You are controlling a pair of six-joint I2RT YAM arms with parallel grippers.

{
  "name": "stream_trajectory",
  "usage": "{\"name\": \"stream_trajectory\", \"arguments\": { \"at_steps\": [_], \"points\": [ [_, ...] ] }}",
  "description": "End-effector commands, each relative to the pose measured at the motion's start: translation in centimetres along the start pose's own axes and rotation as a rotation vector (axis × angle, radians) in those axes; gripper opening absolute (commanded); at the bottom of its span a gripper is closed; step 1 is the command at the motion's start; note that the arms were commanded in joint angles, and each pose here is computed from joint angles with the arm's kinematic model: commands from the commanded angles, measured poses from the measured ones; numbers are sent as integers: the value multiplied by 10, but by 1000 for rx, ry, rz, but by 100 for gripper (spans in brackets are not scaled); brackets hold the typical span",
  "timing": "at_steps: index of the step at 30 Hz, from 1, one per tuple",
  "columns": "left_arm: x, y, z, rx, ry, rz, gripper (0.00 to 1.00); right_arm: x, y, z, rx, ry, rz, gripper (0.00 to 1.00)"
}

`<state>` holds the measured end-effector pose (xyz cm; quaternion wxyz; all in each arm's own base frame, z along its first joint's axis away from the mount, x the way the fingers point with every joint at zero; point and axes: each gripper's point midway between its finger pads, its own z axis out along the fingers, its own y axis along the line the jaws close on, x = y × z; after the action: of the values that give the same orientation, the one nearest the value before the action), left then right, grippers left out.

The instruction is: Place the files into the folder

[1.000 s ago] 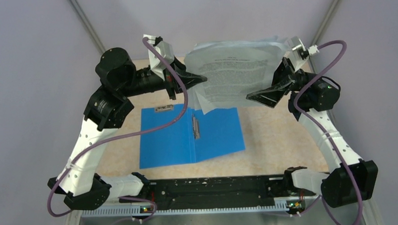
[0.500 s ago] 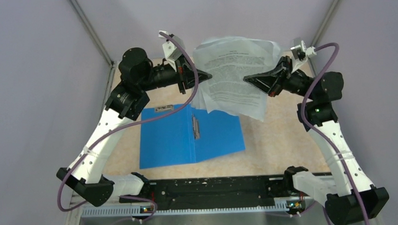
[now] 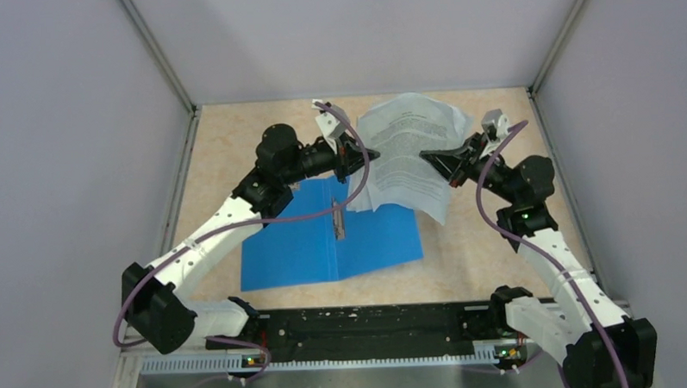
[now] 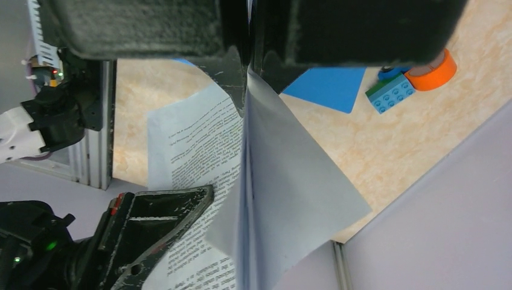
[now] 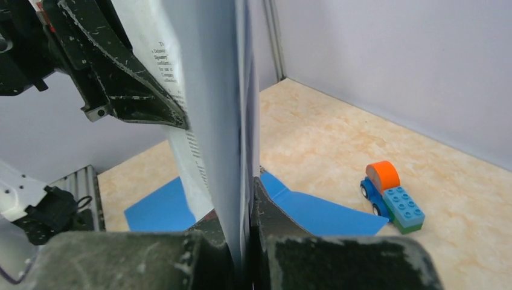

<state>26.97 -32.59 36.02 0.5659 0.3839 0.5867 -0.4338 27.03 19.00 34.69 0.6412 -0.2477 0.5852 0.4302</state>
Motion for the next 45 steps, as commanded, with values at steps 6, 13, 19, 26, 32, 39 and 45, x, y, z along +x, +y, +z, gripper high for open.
{"name": "stream_trajectory", "arguments": {
  "at_steps": [6,13,19,26,32,39,45],
  "points": [
    [34,27,28,-42,-138,111,0,15,-11,-9,14,-181,-208,0],
    [75,36,40,-65,-140,87,8,38,-22,-13,50,-165,-212,0],
    [97,35,38,-69,-126,79,22,60,-25,-21,67,-165,-183,5],
    [114,33,35,-57,-80,76,34,79,-27,-29,88,-155,-153,17],
    [117,31,36,-38,-52,79,42,91,-30,-38,128,-140,-144,34],
    [117,28,47,14,-29,53,44,102,-42,-47,212,-125,-140,43],
    [106,26,61,74,-17,56,48,96,-57,-52,305,-165,-144,57]
  ]
}}
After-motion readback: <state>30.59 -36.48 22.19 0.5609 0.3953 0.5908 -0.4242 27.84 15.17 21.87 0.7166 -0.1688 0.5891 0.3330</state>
